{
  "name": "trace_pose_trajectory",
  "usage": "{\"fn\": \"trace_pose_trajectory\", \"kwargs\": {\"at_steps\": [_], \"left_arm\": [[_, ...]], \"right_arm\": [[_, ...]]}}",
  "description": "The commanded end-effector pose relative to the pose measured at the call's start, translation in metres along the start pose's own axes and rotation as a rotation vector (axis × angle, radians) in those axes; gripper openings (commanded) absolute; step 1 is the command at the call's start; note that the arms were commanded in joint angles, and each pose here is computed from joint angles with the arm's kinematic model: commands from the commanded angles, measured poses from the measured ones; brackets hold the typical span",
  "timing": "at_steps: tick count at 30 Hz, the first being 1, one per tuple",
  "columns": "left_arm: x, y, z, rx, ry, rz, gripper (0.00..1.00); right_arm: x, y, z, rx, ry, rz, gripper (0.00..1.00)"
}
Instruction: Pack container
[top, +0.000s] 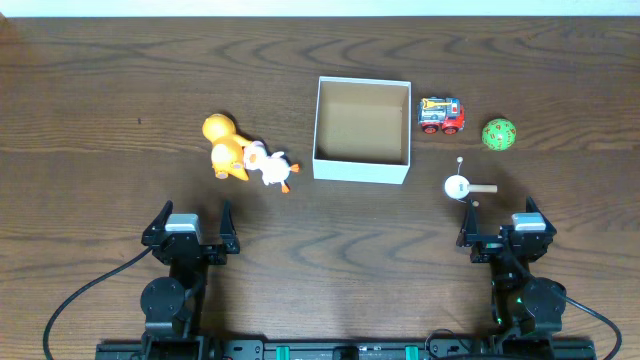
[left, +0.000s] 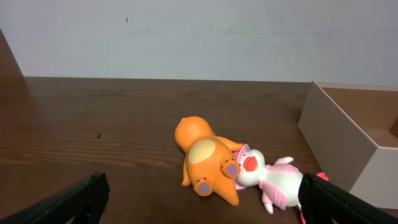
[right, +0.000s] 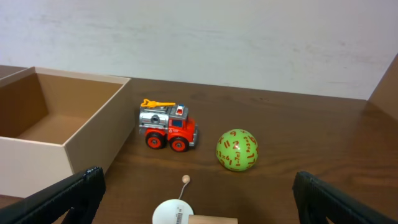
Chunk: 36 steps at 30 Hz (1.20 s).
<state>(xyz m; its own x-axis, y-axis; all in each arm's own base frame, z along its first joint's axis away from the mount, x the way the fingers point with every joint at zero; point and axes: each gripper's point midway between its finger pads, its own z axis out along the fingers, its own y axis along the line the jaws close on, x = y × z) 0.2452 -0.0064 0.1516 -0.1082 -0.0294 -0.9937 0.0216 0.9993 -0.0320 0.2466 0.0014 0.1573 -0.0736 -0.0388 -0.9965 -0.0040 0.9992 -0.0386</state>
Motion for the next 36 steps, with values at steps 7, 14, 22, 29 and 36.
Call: {"fn": "trace_pose_trajectory", "kwargs": {"at_steps": [7, 14, 22, 29, 36], "left_arm": [[0.017, 0.003, 0.001, -0.017, 0.058, 0.014, 0.98], [0.017, 0.003, 0.001, -0.017, 0.058, 0.014, 0.98], [0.017, 0.003, 0.001, -0.017, 0.058, 0.014, 0.98], [0.017, 0.003, 0.001, -0.017, 0.058, 0.014, 0.98], [0.017, 0.003, 0.001, -0.017, 0.058, 0.014, 0.98]], "right_arm": [[0.002, -0.001, 0.000, 0.007, 0.007, -0.013, 0.99], [0.002, -0.001, 0.000, 0.007, 0.007, -0.013, 0.99], [0.002, 0.000, 0.000, 0.001, 0.007, -0.008, 0.98], [0.000, 0.016, 0.000, -0.090, 0.014, 0.328, 0.99], [0.001, 0.013, 0.000, -0.074, 0.017, 0.451, 0.99]]}}
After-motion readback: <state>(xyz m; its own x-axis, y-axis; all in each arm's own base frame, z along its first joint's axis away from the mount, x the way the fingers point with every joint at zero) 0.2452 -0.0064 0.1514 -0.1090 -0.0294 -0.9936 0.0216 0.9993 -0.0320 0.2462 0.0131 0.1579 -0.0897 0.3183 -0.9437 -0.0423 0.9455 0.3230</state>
